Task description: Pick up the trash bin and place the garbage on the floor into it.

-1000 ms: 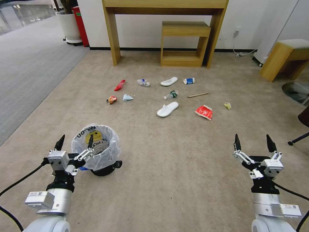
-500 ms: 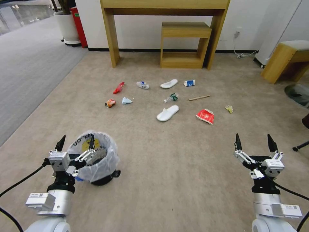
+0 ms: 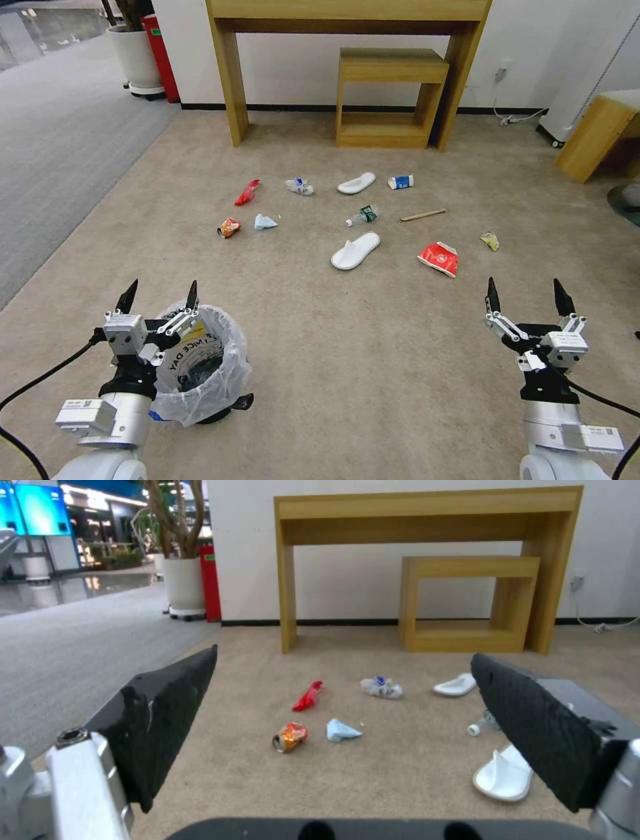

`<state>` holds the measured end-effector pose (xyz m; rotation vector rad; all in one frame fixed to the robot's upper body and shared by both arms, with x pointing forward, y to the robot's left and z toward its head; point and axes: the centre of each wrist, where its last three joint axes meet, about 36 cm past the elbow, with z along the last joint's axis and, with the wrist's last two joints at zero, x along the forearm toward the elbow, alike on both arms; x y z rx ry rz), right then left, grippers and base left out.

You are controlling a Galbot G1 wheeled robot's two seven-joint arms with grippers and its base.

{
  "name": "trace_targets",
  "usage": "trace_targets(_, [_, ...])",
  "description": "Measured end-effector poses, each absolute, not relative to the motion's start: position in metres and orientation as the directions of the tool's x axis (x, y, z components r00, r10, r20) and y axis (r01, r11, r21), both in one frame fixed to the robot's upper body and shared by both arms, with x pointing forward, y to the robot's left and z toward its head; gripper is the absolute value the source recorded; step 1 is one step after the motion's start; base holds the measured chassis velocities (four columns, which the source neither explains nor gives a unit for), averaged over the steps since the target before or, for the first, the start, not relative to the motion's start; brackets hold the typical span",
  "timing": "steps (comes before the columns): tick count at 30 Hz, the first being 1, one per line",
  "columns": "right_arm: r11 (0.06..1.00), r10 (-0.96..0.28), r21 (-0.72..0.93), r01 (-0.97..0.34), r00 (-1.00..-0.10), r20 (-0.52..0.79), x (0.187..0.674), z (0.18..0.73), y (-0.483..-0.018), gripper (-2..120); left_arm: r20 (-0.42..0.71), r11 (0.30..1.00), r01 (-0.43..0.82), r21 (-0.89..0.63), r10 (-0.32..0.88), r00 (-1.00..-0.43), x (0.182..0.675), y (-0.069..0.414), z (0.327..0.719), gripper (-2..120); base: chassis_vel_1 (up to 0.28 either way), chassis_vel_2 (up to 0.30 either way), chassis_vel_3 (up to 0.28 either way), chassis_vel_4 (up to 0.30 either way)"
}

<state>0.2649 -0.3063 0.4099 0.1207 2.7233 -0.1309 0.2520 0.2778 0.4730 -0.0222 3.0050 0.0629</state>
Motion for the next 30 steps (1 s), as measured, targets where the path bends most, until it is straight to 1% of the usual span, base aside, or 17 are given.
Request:
trace_targets(19, [0.990,0.057,-0.096,0.103,-0.917,-0.394,0.2662,0.4041,-0.3071,100,-0.132,0.999,-0.014,0.047,-0.008,-0.991,0.2541,0.2795,0.4713,100,0.000,0.000,0.000,0.000])
trace_targets(23, [0.990,0.058,-0.097,0.104,-0.916,-0.396,0.2662,0.4039,-0.3078,100,-0.130,0.999,-0.013,0.047,-0.007,-0.992,0.2545,0.2797,0.4707,100,0.091,0.079,-0.059,-0.076])
trace_targets(30, [0.990,0.057,-0.092,0.103,-0.910,-0.410,0.2672,0.4032,-0.3095,100,-0.132,0.999,-0.009,0.053,-0.002,-0.991,0.2547,0.2835,0.4759,100,0.160,0.159,-0.160,-0.158])
